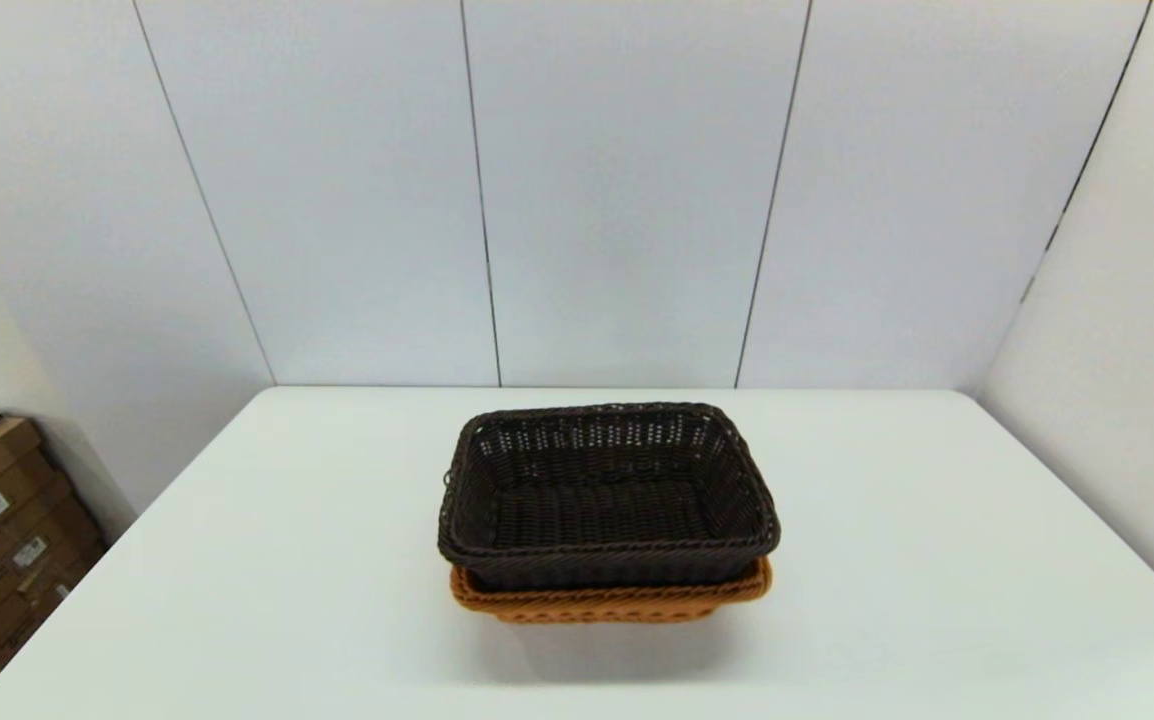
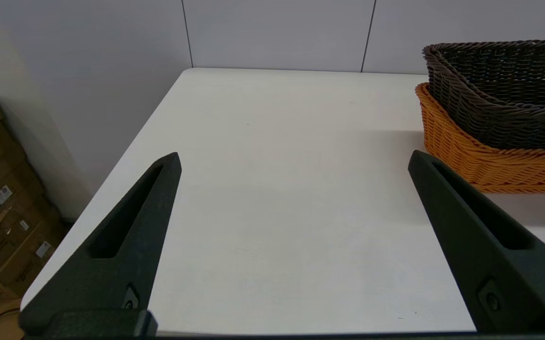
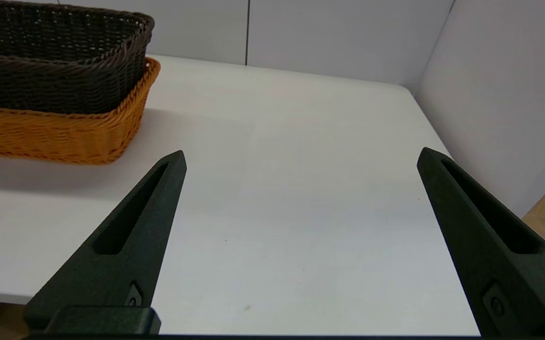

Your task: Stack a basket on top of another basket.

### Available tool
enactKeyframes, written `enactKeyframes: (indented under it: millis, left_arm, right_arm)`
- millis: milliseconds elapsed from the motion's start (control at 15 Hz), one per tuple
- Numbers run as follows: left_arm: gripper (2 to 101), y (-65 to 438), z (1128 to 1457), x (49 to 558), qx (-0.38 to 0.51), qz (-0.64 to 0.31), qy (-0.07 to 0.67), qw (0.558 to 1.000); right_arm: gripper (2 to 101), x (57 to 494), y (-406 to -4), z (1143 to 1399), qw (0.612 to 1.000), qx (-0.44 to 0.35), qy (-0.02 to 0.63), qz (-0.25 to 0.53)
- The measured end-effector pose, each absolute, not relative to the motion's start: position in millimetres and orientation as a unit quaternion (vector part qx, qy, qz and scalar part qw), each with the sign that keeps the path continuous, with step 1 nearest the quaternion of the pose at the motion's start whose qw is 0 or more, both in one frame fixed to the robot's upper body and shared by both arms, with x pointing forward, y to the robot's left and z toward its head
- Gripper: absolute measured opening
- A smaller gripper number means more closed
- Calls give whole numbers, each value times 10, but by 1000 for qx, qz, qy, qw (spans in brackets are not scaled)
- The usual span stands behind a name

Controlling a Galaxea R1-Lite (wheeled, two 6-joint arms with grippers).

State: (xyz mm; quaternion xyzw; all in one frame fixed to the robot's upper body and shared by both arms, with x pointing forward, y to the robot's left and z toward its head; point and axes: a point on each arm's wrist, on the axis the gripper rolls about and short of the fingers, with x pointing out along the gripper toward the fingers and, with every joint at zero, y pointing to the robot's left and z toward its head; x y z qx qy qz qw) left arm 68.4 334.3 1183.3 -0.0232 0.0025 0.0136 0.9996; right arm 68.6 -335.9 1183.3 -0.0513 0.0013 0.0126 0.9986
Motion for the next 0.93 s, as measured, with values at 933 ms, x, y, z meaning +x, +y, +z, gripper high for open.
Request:
enactKeyframes:
  millis: [933]
  left_arm:
    - [978,3343,11834,683,-23,13,2,1000]
  right_arm:
    - [971,688,-3359,11826,999,-39,3,12]
